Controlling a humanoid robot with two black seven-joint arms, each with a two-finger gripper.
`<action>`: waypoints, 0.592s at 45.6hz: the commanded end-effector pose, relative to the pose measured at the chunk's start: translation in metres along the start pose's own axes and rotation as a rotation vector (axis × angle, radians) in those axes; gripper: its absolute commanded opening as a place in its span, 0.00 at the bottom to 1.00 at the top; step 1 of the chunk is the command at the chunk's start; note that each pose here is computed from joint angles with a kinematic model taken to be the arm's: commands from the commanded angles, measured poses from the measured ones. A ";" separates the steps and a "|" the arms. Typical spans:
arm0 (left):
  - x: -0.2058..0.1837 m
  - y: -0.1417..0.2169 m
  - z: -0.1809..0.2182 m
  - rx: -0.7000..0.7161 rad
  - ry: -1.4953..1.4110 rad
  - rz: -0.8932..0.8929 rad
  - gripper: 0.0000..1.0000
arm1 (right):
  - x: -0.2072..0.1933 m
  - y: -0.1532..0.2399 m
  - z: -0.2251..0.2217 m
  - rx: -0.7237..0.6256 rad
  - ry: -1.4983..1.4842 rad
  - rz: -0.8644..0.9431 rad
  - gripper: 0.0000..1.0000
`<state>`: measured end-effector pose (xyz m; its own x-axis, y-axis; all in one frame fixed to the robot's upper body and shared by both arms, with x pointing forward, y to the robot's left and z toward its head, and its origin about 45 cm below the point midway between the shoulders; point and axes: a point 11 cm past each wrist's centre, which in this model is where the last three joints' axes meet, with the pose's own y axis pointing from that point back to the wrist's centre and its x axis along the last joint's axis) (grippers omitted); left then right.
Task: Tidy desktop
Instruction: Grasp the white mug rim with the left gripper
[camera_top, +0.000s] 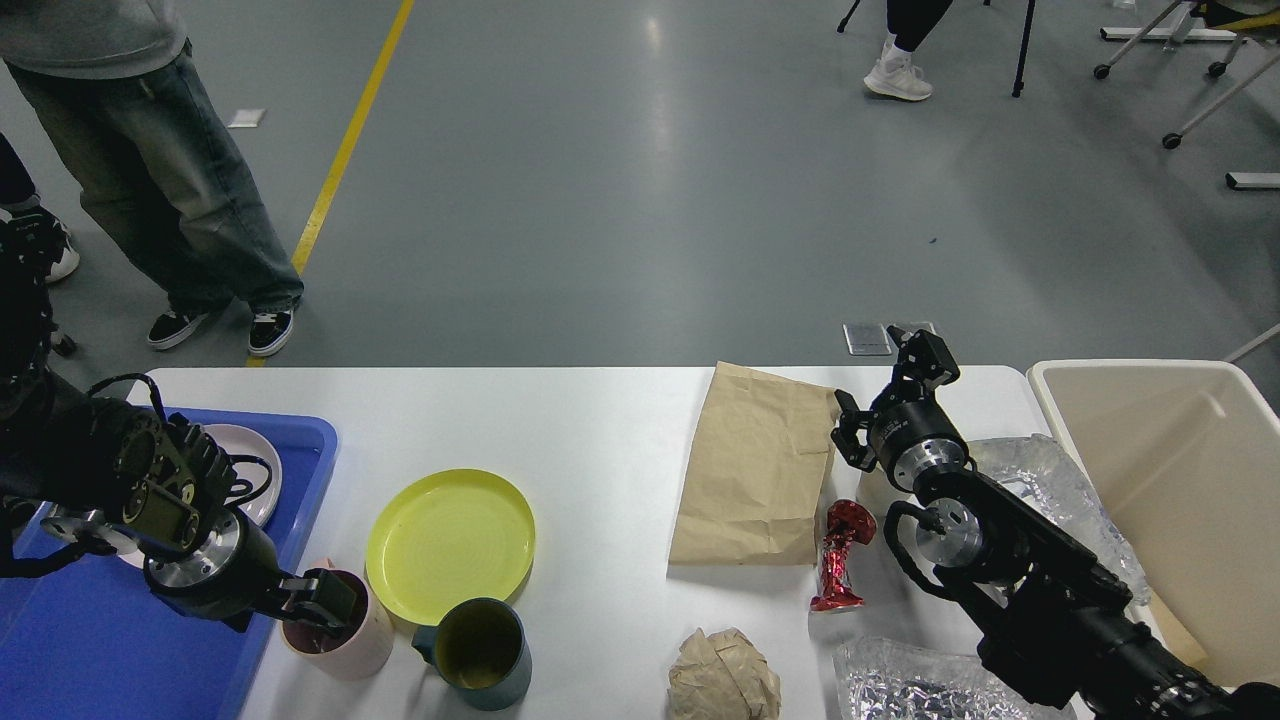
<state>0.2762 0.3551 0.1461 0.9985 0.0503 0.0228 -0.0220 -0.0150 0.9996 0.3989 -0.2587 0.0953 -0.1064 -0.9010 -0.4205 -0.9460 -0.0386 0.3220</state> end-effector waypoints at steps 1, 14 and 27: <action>-0.003 -0.007 -0.003 0.008 -0.001 0.009 0.96 | 0.000 0.000 0.000 0.000 0.000 -0.001 1.00; -0.006 -0.019 -0.005 0.007 -0.008 0.046 0.96 | 0.000 0.000 0.000 0.000 0.000 0.000 1.00; 0.001 -0.020 -0.005 0.002 -0.011 0.121 0.96 | 0.000 0.000 0.000 0.000 0.000 0.000 1.00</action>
<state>0.2757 0.3606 0.1262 0.9919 0.0380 0.1212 -0.1203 -0.0251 0.9924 0.3989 -0.2587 0.0953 -0.1062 -0.9010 -0.4206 -0.9460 -0.0387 0.3219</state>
